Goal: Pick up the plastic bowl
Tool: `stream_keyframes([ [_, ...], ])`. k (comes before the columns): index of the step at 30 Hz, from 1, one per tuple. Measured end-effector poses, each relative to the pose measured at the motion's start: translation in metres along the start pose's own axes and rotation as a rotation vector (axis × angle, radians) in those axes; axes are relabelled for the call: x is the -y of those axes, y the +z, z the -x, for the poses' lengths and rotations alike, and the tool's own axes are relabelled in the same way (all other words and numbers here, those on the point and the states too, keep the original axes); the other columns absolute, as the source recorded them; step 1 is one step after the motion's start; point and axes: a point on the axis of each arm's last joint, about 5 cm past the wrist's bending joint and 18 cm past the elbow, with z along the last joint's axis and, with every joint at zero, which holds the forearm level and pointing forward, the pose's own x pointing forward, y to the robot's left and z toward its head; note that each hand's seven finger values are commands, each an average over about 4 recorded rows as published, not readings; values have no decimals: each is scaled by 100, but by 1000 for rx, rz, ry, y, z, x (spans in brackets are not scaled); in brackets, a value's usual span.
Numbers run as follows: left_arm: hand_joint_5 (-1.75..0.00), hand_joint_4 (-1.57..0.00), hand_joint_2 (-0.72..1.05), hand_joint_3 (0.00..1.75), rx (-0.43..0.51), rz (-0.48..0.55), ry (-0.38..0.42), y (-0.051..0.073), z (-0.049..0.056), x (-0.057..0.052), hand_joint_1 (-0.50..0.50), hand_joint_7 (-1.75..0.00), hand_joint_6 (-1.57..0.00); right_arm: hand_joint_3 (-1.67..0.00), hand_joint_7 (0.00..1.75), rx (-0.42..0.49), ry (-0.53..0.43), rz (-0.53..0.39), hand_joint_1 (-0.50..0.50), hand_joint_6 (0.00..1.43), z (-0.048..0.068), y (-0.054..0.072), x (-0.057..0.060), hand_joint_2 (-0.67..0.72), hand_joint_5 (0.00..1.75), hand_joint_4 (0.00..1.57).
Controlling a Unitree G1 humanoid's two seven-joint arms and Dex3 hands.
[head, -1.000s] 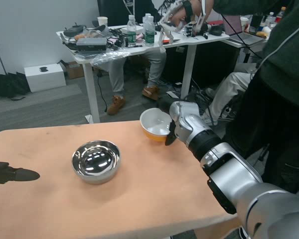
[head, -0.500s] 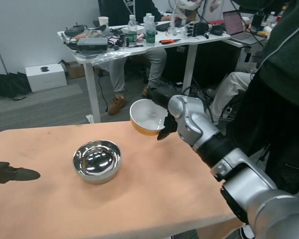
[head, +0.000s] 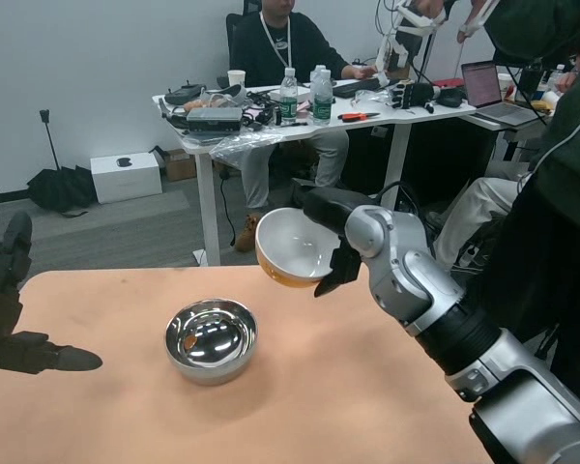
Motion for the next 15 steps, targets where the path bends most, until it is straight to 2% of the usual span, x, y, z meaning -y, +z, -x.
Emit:
stream_keyframes([
  [5, 0, 0, -10, 7, 24, -1, -11, 4, -3, 1, -50, 0, 0, -119, 161, 28, 9, -2, -50, 3, 3, 3, -1, -46, 155, 91],
  [9, 0, 0, -10, 0, 36, -1, -19, 6, -5, 2, -50, 0, 0, -119, 164, 37, 16, 2, -50, 3, 5, 5, -3, -45, 155, 88],
  [15, 0, 0, -10, 6, 35, 12, -31, 6, -6, 5, -50, 0, 0, -119, 168, 59, 15, 8, -50, 3, 8, 9, -3, -44, 152, 90],
])
